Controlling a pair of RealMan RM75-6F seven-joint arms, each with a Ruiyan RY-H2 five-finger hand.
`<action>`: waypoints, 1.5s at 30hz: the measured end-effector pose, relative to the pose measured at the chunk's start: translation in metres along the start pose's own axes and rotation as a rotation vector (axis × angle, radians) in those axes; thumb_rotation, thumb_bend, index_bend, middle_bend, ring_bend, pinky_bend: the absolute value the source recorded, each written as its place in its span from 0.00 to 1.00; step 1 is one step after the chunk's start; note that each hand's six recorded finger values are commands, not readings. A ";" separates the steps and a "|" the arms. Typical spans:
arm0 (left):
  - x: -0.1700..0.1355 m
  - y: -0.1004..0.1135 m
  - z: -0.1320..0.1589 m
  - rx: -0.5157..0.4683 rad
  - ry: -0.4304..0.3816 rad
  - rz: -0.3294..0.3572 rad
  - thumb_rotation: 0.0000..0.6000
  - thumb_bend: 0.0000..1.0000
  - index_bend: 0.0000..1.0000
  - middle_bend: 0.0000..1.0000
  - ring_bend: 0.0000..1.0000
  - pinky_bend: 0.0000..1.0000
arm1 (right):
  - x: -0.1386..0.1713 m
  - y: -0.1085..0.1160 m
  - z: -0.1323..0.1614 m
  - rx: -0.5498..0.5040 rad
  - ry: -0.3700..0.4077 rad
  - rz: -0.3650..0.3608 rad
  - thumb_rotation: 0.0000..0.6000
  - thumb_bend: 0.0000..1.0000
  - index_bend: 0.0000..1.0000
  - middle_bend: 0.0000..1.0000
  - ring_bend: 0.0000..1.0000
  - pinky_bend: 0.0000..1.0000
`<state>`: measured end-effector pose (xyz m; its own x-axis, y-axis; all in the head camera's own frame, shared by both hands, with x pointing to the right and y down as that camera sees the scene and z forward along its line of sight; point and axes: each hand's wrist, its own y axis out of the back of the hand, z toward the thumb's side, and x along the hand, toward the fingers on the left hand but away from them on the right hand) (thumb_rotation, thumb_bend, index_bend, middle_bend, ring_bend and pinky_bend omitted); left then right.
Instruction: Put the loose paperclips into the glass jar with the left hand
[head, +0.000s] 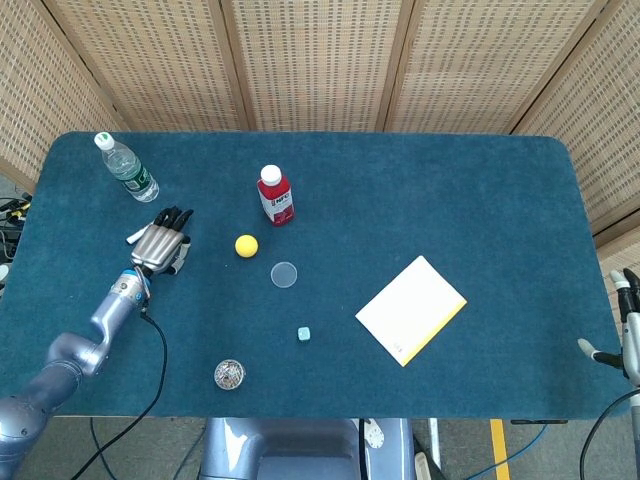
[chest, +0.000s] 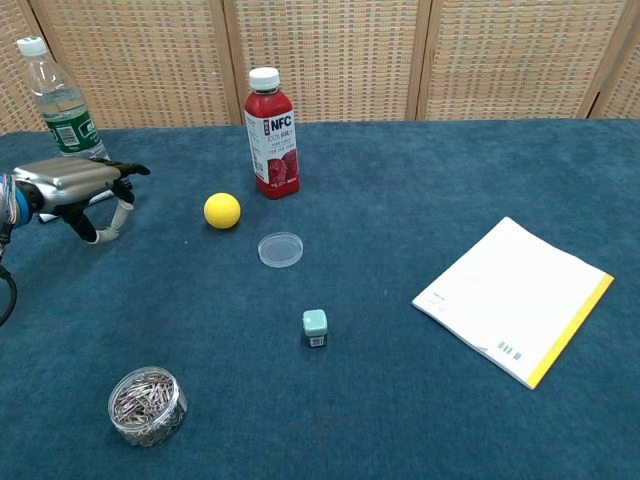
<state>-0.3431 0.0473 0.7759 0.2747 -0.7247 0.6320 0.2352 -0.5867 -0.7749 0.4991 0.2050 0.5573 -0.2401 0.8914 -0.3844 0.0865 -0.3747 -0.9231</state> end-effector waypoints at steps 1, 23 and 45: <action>-0.001 0.002 0.000 -0.003 -0.006 0.008 1.00 0.52 0.70 0.00 0.00 0.00 | 0.000 0.000 0.000 -0.001 0.000 -0.001 1.00 0.00 0.00 0.00 0.00 0.00; -0.087 0.023 0.090 -0.018 -0.396 0.097 1.00 0.55 0.70 0.00 0.00 0.00 | 0.003 0.005 0.001 -0.009 0.009 -0.014 1.00 0.00 0.00 0.00 0.00 0.00; -0.182 0.006 0.139 0.055 -0.577 -0.029 1.00 0.57 0.70 0.00 0.00 0.00 | 0.004 0.008 -0.003 -0.023 0.004 -0.019 1.00 0.00 0.00 0.00 0.00 0.00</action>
<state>-0.2624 0.2255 0.6575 0.7279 -0.3851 0.5673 0.2938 -0.5725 -0.7655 0.5015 0.2058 0.5484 -0.2378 0.8996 -0.3663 0.1044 -0.3513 -0.9304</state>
